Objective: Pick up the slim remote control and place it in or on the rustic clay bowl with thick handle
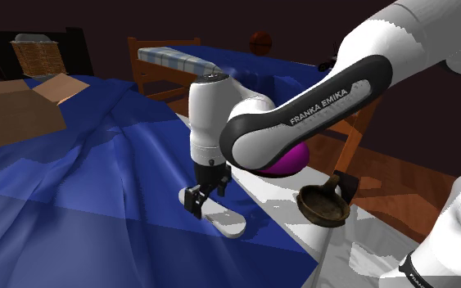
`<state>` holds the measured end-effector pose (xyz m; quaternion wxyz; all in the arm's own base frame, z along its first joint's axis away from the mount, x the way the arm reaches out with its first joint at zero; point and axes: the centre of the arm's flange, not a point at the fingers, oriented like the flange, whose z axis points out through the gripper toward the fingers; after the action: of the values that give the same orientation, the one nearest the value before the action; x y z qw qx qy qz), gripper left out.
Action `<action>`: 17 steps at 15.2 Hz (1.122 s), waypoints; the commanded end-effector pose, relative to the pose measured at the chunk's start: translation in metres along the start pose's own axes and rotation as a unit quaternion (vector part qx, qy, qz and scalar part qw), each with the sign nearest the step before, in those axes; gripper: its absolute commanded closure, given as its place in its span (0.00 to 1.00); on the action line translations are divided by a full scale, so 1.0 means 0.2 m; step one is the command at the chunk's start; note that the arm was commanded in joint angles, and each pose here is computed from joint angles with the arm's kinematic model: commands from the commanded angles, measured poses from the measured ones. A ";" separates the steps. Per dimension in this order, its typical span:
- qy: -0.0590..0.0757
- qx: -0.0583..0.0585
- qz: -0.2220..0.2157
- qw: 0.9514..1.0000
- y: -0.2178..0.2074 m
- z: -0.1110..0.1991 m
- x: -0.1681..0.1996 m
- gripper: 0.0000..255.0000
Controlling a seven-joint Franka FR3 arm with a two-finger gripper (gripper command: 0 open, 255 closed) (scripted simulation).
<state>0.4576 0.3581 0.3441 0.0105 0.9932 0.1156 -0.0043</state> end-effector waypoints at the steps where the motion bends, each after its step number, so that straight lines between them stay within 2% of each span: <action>1: 0.000 0.000 0.000 1.000 0.00 0.07 -0.01 0.00; 9: 0.000 0.000 0.000 1.000 0.00 0.07 -0.01 0.00; 10: 0.000 0.000 0.000 1.000 0.00 0.07 -0.01 1.00; 17: 0.000 0.000 0.000 1.000 0.00 0.07 -0.01 1.00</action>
<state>0.4562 0.3569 0.3303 0.0105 0.9932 0.1156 -0.0044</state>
